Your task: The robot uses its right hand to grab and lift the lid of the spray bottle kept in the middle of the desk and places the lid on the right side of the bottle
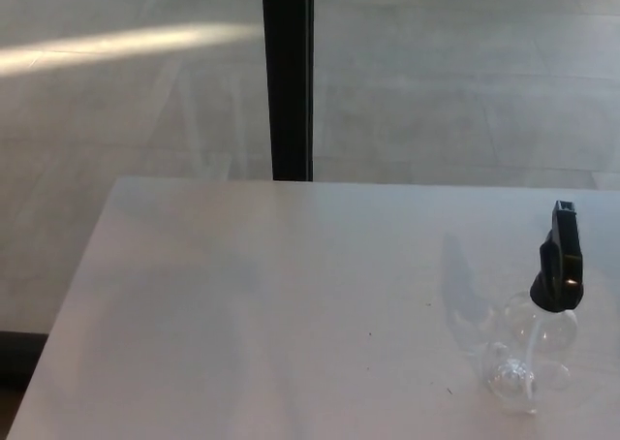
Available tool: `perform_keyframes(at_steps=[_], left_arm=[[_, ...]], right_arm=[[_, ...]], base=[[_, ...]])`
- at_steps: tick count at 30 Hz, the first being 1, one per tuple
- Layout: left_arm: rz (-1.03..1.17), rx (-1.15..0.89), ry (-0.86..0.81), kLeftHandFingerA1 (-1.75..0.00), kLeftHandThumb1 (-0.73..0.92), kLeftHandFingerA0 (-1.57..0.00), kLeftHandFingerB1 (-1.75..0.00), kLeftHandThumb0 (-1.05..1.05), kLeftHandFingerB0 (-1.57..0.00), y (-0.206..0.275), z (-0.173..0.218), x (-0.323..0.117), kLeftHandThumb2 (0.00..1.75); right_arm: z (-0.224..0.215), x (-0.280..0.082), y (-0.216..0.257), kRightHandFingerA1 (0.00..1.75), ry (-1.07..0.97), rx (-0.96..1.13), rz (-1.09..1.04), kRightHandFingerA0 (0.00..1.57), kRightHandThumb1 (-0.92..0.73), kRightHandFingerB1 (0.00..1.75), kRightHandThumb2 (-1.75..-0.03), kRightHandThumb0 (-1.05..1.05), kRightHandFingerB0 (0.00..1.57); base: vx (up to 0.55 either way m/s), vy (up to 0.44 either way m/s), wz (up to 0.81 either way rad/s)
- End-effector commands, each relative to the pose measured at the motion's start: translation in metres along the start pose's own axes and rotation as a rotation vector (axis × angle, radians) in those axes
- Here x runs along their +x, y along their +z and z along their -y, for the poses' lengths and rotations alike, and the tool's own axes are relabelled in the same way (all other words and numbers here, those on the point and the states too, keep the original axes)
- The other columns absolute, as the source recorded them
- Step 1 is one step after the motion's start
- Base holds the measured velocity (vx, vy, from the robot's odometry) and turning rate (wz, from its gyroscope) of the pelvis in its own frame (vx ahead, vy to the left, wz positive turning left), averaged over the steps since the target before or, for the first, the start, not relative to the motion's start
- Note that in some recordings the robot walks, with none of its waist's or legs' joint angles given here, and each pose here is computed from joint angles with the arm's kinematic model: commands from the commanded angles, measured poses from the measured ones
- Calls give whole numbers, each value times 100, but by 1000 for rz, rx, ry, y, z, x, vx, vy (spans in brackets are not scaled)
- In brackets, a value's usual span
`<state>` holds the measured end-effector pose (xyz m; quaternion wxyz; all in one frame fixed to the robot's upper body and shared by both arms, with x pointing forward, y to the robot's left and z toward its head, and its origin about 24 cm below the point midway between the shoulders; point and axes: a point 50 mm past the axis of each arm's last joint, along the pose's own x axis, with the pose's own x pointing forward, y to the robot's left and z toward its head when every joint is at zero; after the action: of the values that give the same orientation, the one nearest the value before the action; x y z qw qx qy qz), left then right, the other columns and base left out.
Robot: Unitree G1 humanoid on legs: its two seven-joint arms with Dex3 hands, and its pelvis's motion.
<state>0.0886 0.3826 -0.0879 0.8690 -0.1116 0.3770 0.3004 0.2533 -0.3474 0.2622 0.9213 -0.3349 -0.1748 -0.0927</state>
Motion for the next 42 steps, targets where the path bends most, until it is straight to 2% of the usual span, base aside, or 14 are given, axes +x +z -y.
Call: perform_keyframes(at_steps=[1, 5, 6, 8, 21, 22, 24, 25, 29, 30, 33, 35, 36, 42], left_arm=[[38, 7, 5, -53, 72, -52, -39, -66, -39, 8, -8, -2, 61], [34, 4, 15, -52, 71, -52, -38, -65, -39, 7, -9, -2, 61], [38, 8, 14, -62, 56, -47, -52, -65, -33, 7, -9, -3, 94], [38, -10, 14, -54, 71, -54, -39, -65, -41, 7, -9, -2, 61], [36, 5, 6, -55, 71, -52, -39, -66, -40, 5, -10, -3, 61], [34, 8, 6, -63, 55, -46, -52, -66, -33, 5, -10, -3, 94], [30, 4, 12, -54, 71, -53, -38, -67, -40, 5, -10, -3, 61], [25, 3, 18, -63, 55, -49, -51, -69, -33, 4, -10, -3, 94], [26, 19, 12, -63, 58, -48, -52, -71, -34, 4, -11, -4, 95], [27, 22, 6, -54, 71, -54, -38, -68, -40, 4, -11, -4, 61], [29, 19, 11, -63, 57, -49, -52, -69, -35, 4, -11, -4, 95], [29, 25, 6, -53, 73, -52, -38, -68, -40, 5, -10, -4, 61], [29, 26, 6, -53, 72, -53, -38, -68, -40, 5, -11, -4, 62], [27, 7, 5, -53, 72, -51, -38, -66, -40, 4, -11, -4, 61]], right_arm=[[-30, 18, 27, 36, 285, -218, 72, 8, -50, 25, -58, -57, 12], [-54, 22, 31, 52, 437, -289, 136, 3, -30, 48, -89, -33, 0], [-59, 22, 30, 52, 471, -320, 131, 3, -30, 48, -89, -34, 0], [-67, 23, 27, 52, 509, -350, 125, 3, -28, 48, -88, -35, 0], [-92, 24, 15, 31, 630, -432, 207, 18, -55, 28, -58, -56, 17], [-95, 26, 19, 33, 643, -479, 230, 16, -57, 29, -58, -57, 14], [-97, 27, 22, 34, 644, -491, 250, 17, -57, 29, -58, -57, 14], [-99, 28, 27, 34, 654, -508, 261, 16, -59, 29, -59, -59, 14], [-105, 30, 39, 35, 668, -530, 318, 16, -60, 29, -59, -58, 14], [-106, 29, 42, 35, 673, -540, 329, 16, -59, 28, -59, -59, 14], [-110, 27, 53, 36, 686, -556, 369, 16, -57, 28, -59, -55, 14], [-115, 24, 61, 37, 701, -582, 413, 18, -53, 28, -57, -51, 17], [-117, 22, 64, 53, 711, -590, 431, 7, -35, 51, -91, -29, 6], [-125, 13, 58, 54, 759, -654, 468, 11, -33, 51, -90, -27, 9]], base=[[0, 0, 0], [0, 0, 0], [0, 0, 0], [0, 0, 0], [0, 0, 0], [0, 0, 0], [0, 0, 0], [0, 0, 0], [0, 0, 0], [0, 0, 0], [0, 0, 0], [0, 0, 0], [0, 0, 0], [0, 0, 0]])
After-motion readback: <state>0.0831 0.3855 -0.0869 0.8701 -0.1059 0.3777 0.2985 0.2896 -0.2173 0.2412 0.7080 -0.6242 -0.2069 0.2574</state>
